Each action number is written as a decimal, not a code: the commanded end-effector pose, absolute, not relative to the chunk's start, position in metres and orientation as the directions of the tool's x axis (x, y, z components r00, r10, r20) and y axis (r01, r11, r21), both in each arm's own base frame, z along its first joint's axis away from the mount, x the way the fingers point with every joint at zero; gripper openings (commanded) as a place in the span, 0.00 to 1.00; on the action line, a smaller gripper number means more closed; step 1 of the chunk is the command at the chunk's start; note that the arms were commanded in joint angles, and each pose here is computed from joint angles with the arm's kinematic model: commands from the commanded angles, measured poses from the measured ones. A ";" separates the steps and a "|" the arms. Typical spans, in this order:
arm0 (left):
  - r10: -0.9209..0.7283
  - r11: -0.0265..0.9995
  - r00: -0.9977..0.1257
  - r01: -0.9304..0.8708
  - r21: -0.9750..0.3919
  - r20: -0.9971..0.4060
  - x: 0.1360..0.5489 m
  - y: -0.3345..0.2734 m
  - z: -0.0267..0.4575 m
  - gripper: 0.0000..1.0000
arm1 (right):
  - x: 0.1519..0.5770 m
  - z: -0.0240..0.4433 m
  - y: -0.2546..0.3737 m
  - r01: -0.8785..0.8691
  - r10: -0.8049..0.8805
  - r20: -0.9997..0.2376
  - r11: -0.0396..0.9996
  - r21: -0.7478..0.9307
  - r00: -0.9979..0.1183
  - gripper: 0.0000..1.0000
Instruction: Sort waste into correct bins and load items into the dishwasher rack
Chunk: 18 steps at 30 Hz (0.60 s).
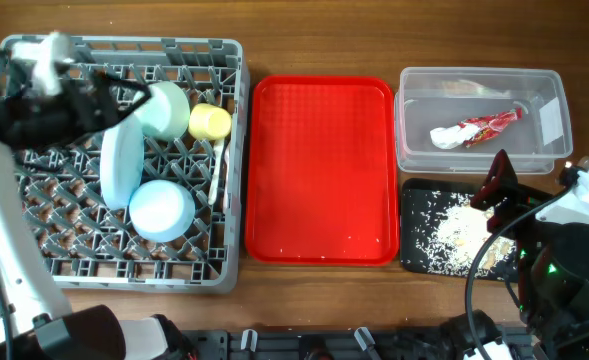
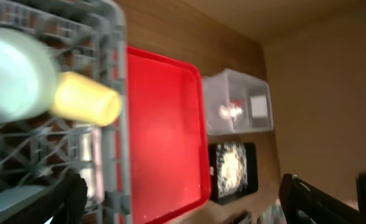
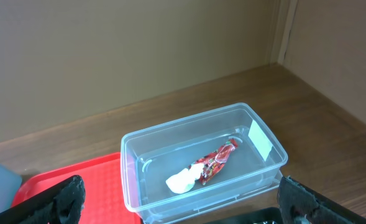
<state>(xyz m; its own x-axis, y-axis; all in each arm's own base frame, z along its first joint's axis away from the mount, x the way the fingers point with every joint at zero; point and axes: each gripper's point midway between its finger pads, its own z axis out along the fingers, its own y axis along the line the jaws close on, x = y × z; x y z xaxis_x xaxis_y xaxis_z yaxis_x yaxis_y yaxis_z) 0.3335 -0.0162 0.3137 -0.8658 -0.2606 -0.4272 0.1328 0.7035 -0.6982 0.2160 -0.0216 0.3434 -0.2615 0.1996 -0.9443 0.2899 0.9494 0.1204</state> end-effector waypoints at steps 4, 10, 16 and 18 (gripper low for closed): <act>-0.210 0.787 -0.892 0.089 -0.611 -0.401 0.352 -0.065 0.302 1.00 | 0.216 0.347 -0.025 0.309 0.211 -0.945 0.942 0.130 -0.248 1.00; -0.330 0.880 -0.839 -0.108 -0.462 -0.432 0.377 -0.082 0.291 1.00 | 0.216 0.347 -0.025 0.308 0.212 -0.945 0.942 0.130 -0.248 1.00; -0.278 0.915 -0.833 -0.078 -0.396 -0.477 0.375 -0.115 0.290 1.00 | 0.216 0.347 -0.025 0.308 0.212 -0.945 0.942 0.130 -0.248 1.00; -0.262 0.916 -0.839 -0.061 -0.396 -0.477 0.372 -0.123 0.290 1.00 | 0.216 0.347 -0.025 0.309 0.212 -0.945 0.942 0.130 -0.247 1.00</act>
